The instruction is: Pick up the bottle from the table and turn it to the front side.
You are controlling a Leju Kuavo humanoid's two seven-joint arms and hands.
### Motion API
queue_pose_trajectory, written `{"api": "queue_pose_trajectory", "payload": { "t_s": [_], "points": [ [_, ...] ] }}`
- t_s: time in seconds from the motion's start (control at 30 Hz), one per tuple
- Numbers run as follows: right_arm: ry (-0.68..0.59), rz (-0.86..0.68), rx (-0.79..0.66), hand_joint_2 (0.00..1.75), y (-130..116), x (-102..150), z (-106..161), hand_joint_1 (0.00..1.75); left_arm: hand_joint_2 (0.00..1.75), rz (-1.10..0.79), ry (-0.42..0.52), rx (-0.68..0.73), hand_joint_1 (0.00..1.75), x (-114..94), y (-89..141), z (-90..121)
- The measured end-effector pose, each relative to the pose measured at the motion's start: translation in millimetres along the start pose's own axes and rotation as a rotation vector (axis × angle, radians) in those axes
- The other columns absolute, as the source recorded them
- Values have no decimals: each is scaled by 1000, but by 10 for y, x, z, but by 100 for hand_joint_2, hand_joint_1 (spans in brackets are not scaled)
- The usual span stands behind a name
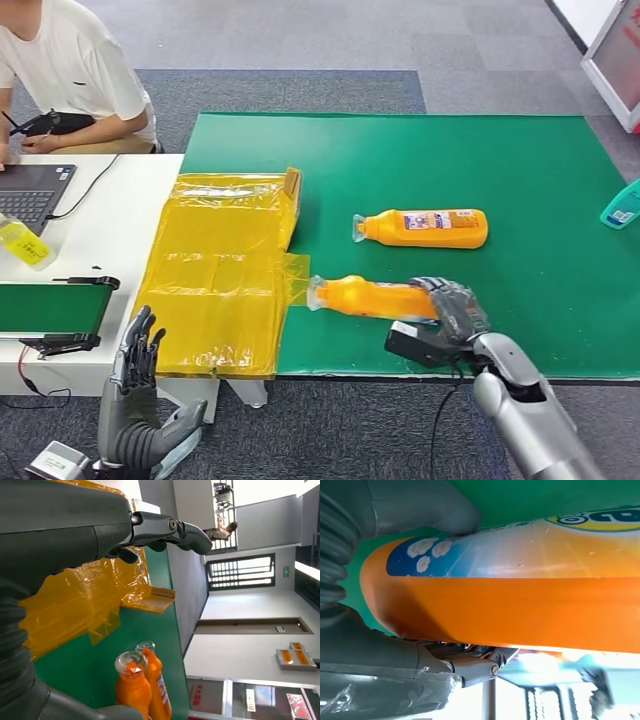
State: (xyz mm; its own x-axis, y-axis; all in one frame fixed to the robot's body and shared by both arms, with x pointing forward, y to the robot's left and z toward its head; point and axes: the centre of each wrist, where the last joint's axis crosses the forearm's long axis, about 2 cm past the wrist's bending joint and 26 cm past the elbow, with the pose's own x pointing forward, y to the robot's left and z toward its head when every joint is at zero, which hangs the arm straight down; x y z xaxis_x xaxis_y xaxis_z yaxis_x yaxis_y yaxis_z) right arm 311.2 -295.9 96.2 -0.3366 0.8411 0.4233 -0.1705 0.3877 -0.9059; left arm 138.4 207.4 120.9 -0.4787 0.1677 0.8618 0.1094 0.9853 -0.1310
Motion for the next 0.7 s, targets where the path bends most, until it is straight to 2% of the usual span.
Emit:
{"api": "queue_pose_trajectory", "payload": {
  "t_s": [0.1, 0.23, 0.5, 0.7],
  "points": [
    [-78, -99, -84, 175, 133, 335, 142, 175, 175, -11, -5, -4, 0, 13, -13, -15],
    [-152, -219, -188, 175, 160, 674, 213, 175, 175, -28, -15, -24, 0, 34, -26, -35],
    [-227, -436, -317, 175, 167, 1069, 237, 175, 175, -30, -48, -54, 0, 88, -82, -101],
    [-274, -606, -448, 175, 199, 1334, 164, 175, 175, -24, -60, -69, 0, 139, -173, -225]
  ]
}}
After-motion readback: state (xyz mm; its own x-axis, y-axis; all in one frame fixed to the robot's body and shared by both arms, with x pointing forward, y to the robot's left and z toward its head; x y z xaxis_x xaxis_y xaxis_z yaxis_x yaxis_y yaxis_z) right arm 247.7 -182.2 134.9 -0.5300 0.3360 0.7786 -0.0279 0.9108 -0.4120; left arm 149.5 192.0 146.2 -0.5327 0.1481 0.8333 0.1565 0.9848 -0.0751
